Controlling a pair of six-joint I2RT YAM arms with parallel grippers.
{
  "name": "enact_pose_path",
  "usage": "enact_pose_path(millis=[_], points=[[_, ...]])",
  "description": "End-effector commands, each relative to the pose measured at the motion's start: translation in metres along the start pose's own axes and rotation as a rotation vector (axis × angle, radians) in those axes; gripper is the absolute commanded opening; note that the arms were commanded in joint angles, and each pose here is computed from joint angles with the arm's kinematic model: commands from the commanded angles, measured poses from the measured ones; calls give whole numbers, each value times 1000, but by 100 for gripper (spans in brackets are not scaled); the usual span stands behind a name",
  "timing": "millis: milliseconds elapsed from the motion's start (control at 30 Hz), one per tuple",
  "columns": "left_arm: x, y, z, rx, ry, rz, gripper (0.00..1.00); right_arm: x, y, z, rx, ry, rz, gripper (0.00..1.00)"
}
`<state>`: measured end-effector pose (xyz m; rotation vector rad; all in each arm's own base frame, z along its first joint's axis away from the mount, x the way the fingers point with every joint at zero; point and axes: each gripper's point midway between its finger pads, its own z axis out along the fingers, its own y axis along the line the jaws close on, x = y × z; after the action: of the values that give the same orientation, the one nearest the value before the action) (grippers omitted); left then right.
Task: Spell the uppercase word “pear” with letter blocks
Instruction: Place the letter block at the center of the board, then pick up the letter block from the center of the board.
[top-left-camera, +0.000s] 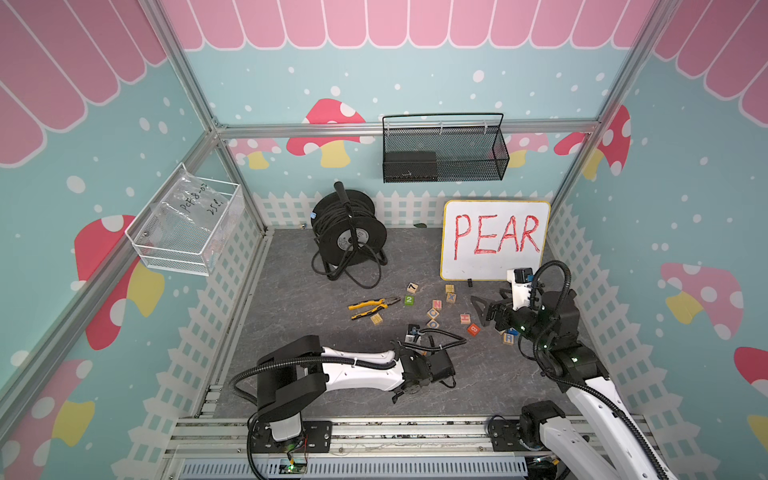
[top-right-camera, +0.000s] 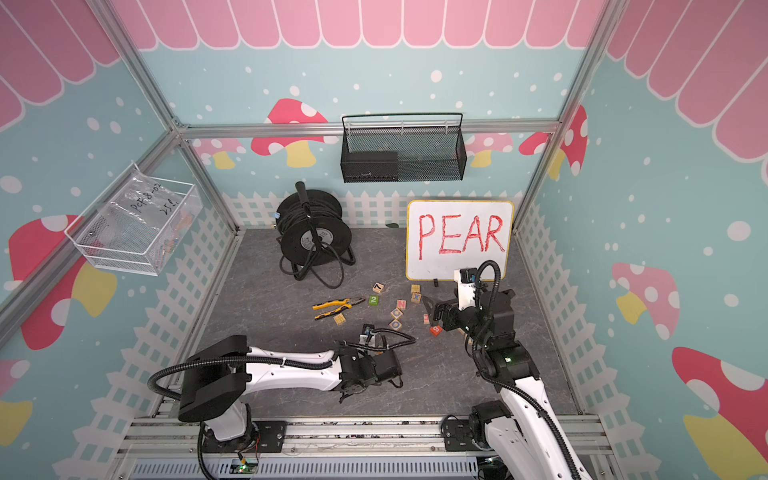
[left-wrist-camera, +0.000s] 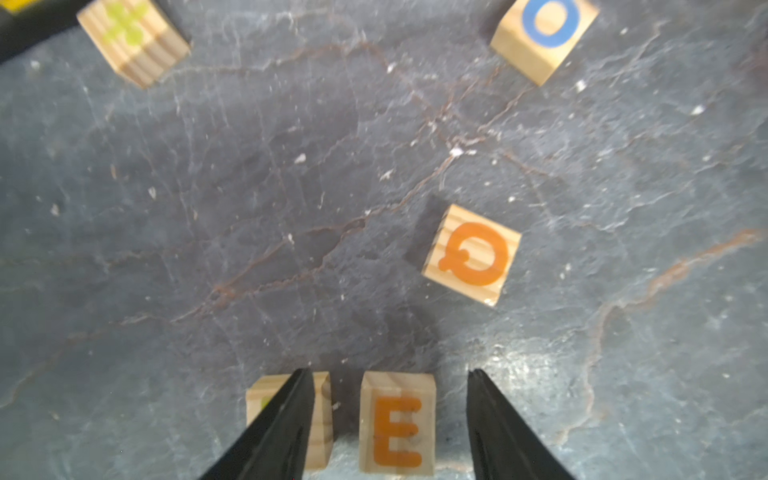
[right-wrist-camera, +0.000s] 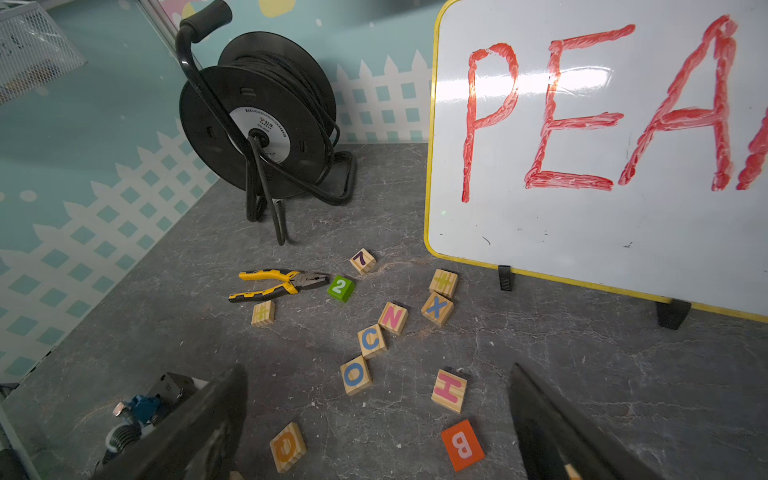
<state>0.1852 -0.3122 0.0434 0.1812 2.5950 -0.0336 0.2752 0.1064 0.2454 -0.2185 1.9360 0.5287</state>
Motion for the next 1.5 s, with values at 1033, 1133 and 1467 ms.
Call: enact_pose_path(millis=[1033,1133,1467], points=[[-139,-179,2,471,-181,517,69,-49,-107,-97,804,-174,70,100],[-141,-195,7,503,-182,528,69,-52,-107,-106,826,-182,74,100],[-144,-238,27,563,-186,545,67,-61,-119,-156,1000,-298,113,99]])
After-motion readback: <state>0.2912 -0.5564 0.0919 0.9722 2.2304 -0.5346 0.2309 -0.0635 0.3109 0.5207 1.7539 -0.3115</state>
